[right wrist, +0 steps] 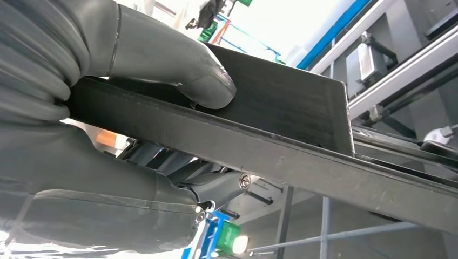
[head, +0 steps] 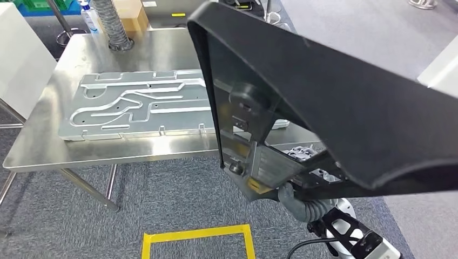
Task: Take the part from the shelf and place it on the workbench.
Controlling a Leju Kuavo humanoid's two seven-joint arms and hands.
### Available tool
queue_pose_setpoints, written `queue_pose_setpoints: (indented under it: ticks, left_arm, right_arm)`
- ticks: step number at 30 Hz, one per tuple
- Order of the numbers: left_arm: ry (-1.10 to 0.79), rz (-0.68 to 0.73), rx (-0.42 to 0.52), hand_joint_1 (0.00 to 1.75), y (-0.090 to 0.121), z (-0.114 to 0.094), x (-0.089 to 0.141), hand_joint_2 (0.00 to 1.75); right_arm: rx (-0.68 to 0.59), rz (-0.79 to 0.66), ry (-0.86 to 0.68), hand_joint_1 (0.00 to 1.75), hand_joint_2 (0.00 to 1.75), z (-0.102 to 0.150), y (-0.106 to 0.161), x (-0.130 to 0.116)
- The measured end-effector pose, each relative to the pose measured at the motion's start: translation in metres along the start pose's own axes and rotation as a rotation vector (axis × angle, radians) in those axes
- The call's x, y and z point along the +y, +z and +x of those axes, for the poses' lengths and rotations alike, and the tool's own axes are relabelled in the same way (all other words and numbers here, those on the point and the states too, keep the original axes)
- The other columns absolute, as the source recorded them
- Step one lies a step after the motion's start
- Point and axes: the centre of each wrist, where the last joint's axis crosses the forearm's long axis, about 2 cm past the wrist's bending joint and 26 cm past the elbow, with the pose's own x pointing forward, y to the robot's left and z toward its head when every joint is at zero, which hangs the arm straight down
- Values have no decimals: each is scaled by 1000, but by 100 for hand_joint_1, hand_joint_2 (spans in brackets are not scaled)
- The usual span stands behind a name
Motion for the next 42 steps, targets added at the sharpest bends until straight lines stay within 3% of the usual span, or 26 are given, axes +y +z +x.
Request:
queue_pose_setpoints:
  ticks: [34,38,42]
  left_arm:
    - [15,-16,-20,0,-1,2,-9,175]
    - [20,-22,-22,0,0,1,-13,175]
    - [16,-30,-26,0,0,1,-15,175]
  right_arm:
    - [42,-5,38,175,175,-5,9,-10]
    - [50,-16,221,175,175,-11,5,-20]
    - [110,-1,755,175,175,-31,-8,-58]
